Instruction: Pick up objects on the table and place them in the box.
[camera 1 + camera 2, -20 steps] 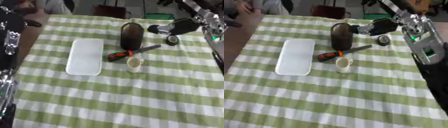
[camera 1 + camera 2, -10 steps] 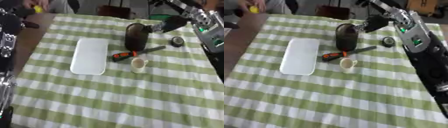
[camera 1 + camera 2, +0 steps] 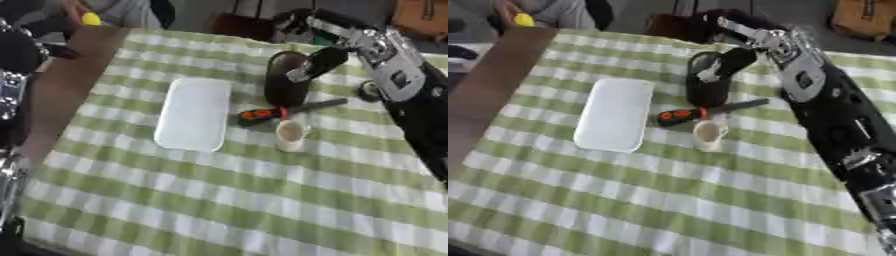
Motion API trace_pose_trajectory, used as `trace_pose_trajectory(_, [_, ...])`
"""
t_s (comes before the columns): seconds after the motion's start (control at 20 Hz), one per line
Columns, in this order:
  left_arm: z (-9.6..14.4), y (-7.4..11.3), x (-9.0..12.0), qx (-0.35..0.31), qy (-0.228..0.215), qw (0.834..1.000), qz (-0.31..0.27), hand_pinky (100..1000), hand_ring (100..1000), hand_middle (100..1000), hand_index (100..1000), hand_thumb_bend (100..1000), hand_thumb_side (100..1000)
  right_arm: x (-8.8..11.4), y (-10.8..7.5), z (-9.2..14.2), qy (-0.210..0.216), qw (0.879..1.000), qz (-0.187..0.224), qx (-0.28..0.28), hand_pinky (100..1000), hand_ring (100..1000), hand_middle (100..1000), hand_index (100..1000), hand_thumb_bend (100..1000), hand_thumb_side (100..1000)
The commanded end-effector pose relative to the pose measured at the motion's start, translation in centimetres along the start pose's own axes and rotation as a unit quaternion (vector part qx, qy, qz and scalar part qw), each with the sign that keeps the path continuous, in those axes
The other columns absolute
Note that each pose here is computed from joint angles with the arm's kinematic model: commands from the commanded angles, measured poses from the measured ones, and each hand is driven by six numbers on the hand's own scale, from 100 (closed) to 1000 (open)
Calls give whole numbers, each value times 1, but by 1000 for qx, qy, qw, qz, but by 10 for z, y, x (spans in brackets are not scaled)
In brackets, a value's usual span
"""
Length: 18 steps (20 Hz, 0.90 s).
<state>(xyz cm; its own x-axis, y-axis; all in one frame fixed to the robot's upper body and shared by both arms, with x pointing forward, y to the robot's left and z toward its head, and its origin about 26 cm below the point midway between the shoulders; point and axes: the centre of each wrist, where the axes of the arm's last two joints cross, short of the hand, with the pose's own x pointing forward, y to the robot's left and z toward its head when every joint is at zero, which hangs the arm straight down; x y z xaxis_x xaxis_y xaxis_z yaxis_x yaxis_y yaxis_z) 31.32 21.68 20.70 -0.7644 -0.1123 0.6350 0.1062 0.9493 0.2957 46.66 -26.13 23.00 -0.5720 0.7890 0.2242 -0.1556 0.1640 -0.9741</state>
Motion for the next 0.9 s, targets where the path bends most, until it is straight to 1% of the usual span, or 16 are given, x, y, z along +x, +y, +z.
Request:
trace_pose_trajectory(0.05, [-6,1,9,-3,-21,1000,0,624,781,902,855,546,756,3,-14,-1,2,999,39,-11,897,903,935,987,806,458])
trace_pose_trajectory(0.25, [-6,1,10,-3,-22,1000,0,624,781,902,855,546,756,2,-10,-3,7,998,66,-12,897,903,935,987,806,458])
trace_pose_trajectory(0.45, [-6,1,10,-3,-22,1000,0,624,781,902,855,546,756,0,-8,-3,9,997,77,-13,897,903,935,987,806,458])
trace_pose_trajectory(0.5, [-6,2,10,-3,-21,1000,-1,623,780,902,855,543,762,-4,-5,-2,18,997,81,-3,1000,942,943,978,812,472])
trace_pose_trajectory(0.55, [-6,1,10,-4,-22,1000,0,623,780,902,855,543,762,-8,-4,1,33,995,89,13,1000,942,943,978,812,472])
trace_pose_trajectory(0.65, [-7,1,10,-4,-23,1000,1,623,780,902,855,544,762,-11,-4,2,54,993,105,33,1000,942,943,978,812,470])
trace_pose_trajectory(0.75, [-7,0,11,-5,-23,1000,1,623,780,902,855,544,762,-10,-4,2,62,990,118,39,1000,942,943,978,812,470])
trace_pose_trajectory(0.9, [-7,0,11,-5,-23,1000,1,623,780,902,855,544,762,-14,4,1,75,987,129,55,1000,944,941,979,814,466])
